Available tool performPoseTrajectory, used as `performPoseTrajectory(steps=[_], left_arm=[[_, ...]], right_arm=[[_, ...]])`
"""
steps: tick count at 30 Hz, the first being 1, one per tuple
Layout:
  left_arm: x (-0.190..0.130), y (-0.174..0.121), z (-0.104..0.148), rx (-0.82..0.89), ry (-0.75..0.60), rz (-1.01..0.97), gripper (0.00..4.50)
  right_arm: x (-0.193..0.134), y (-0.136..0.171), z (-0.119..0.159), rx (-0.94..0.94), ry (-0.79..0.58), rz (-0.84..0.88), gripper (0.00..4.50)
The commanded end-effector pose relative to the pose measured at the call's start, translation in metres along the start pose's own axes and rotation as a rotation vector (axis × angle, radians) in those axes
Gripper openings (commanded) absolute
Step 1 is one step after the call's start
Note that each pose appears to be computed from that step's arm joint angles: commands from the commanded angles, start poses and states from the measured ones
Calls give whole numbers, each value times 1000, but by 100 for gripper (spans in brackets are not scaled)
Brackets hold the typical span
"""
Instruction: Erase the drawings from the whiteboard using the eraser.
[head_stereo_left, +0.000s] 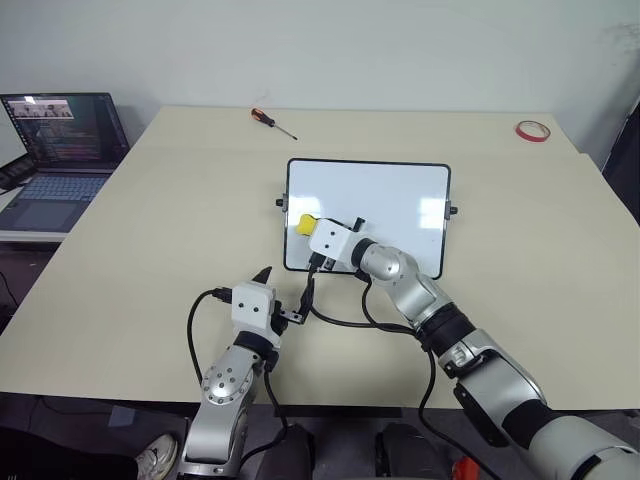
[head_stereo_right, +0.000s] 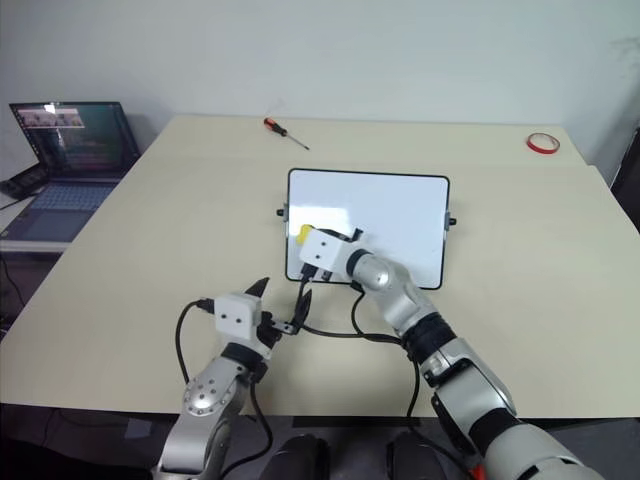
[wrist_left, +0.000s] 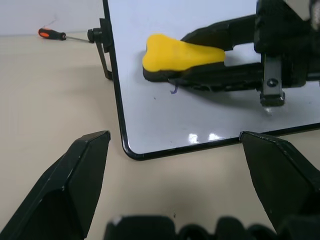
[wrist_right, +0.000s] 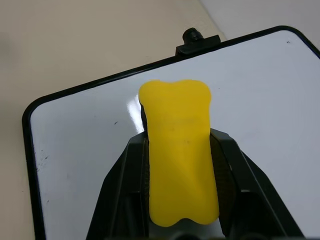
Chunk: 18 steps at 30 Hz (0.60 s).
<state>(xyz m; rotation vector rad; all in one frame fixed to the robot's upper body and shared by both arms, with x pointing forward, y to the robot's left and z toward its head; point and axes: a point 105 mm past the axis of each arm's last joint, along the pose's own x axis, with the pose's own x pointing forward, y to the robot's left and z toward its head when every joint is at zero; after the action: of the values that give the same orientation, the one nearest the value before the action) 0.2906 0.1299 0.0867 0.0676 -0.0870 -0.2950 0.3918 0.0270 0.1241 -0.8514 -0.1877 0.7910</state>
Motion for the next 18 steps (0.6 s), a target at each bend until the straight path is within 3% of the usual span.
performPoseTrajectory(steps=[1, 8, 18], left_arm=[[1, -1, 12, 14, -45, -13, 450], [1, 0, 11, 15, -41, -6, 450], [3, -3, 11, 6, -41, -16, 450]], right_arm=[[-4, 12, -3, -69, -6, 72, 127], [-12, 16, -18, -82, 33, 113, 127], [-19, -12, -39, -20, 129, -12, 127]])
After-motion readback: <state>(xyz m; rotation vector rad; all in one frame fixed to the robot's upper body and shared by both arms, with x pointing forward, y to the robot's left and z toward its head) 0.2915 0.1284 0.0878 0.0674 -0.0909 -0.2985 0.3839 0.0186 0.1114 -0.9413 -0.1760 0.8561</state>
